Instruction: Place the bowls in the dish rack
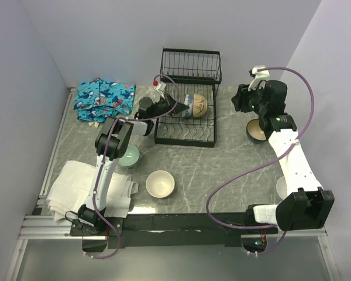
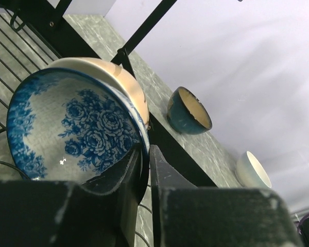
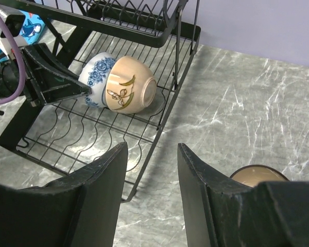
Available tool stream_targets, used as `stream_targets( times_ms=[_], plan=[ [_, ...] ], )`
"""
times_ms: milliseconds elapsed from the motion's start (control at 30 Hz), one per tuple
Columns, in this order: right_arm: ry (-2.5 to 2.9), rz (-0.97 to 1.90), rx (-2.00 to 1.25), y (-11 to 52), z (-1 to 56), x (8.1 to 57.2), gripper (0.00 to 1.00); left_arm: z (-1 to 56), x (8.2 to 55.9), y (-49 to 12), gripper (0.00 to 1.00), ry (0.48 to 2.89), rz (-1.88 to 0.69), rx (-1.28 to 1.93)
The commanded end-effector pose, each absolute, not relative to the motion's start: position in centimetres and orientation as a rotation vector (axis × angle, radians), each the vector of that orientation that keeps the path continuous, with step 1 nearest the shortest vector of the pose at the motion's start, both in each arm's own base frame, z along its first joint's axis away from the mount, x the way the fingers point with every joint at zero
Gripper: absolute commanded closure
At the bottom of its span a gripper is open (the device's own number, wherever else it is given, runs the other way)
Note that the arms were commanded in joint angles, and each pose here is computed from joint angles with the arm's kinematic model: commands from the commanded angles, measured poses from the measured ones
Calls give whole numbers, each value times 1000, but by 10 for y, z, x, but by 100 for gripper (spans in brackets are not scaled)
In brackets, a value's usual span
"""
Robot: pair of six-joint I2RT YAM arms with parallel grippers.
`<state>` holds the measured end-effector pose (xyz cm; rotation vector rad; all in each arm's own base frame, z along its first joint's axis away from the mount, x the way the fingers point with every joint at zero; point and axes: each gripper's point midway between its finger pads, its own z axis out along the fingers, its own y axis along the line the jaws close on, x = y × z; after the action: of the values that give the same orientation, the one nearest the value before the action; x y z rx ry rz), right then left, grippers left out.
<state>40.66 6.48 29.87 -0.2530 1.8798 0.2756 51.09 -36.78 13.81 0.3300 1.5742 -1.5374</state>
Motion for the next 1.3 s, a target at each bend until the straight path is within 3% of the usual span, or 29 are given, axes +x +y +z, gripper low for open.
stream_targets(
  times_ms=[0,200,433,733,1267],
  plan=[
    [1822,259,-268,67,317,412,49,132,512,-368,81,1572,-1547,359],
    [1827,260,-273,69,314,411,49,127,511,-362,81,1573,-1592,309],
    [1830,262,-279,71,312,413,49,126,509,-363,67,1563,-1590,330],
    [1823,271,-292,77,318,414,48,145,504,-359,58,1524,-1540,422],
    [1770,281,-293,80,334,407,44,199,478,-337,53,1509,-1476,615]
  ],
)
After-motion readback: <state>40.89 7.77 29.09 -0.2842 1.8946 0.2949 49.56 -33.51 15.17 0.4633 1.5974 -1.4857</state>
